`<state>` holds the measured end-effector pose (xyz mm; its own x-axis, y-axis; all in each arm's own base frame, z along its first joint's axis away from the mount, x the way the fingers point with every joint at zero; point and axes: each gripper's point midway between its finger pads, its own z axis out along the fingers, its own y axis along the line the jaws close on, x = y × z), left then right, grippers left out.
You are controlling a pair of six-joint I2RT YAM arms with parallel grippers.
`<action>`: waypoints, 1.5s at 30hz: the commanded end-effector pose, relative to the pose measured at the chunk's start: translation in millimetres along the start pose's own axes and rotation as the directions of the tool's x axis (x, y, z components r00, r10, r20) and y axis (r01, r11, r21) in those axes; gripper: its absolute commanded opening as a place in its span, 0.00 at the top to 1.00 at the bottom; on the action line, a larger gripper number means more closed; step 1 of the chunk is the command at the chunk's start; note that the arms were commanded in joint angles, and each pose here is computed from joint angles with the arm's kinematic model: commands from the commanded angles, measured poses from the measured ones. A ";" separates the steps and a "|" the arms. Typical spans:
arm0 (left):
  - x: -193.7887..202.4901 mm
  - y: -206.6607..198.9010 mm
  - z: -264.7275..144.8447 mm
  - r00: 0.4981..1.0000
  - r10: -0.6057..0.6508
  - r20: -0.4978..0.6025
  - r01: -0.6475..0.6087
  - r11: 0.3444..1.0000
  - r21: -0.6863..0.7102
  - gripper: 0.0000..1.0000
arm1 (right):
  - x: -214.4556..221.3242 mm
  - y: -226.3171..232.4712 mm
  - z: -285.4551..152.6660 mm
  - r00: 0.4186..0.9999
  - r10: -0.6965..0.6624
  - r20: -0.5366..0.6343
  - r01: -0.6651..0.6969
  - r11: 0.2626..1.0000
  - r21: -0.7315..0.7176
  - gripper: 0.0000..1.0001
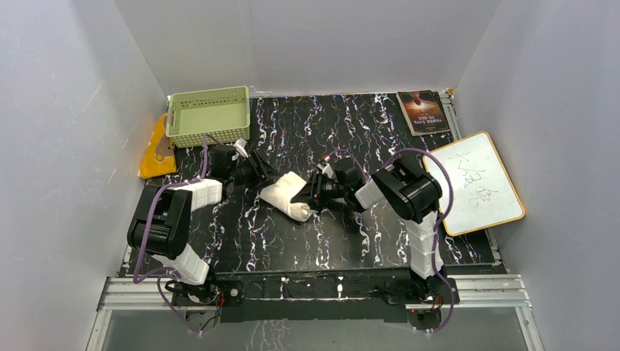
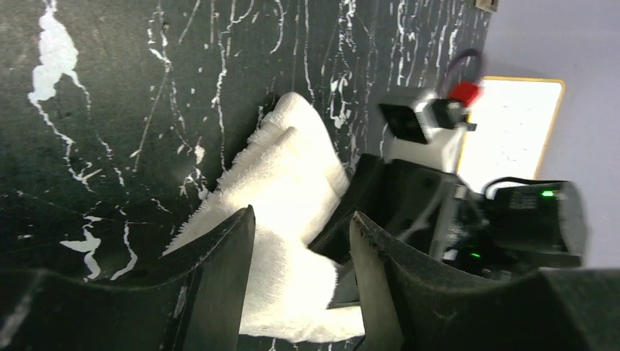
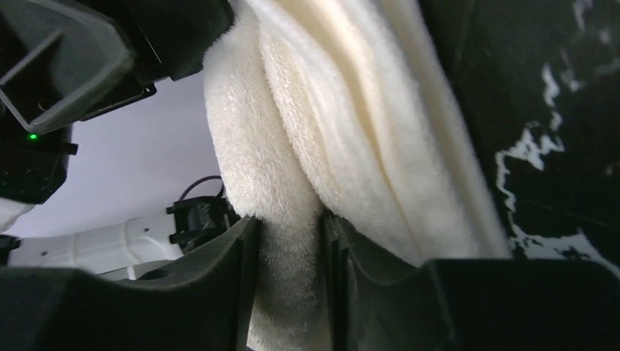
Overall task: Roll the towels
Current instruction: Roll the towel at the center of the board.
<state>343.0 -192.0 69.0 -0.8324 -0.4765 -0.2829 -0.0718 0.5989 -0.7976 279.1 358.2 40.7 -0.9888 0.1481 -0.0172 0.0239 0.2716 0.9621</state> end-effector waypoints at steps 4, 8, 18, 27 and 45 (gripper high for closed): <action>22.2 28.3 6.3 0.999 0.029 -0.013 -0.030 0.994 -0.108 0.51 | -49.9 -7.9 -19.2 0.923 -0.380 0.049 0.332 0.856 0.396 0.46; 29.4 33.0 12.9 0.999 0.034 -0.023 -0.036 0.991 -0.132 0.51 | -68.2 15.7 -32.8 0.799 -0.602 0.001 0.521 0.692 0.500 0.37; 31.9 37.2 20.5 0.998 0.053 -0.043 -0.059 0.984 -0.171 0.51 | -55.0 105.7 -61.2 0.220 -0.974 -0.052 0.857 0.167 0.488 0.23; 37.9 38.5 26.8 0.996 0.055 -0.073 -0.068 0.982 -0.178 0.51 | -6.5 92.5 -50.2 -0.302 -0.917 -0.261 0.931 -0.343 0.127 0.24; 40.4 44.9 33.3 0.989 0.076 -0.126 -0.102 0.972 -0.210 0.51 | -20.6 27.1 -21.3 -0.509 -0.712 -0.484 0.818 -0.574 -0.015 0.31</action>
<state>341.4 -214.9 33.1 -0.8650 -0.3879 -0.3183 -0.0574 0.7067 -0.7052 271.5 332.1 53.5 0.3466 -0.7409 -0.5753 -0.8949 -0.0773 -0.4395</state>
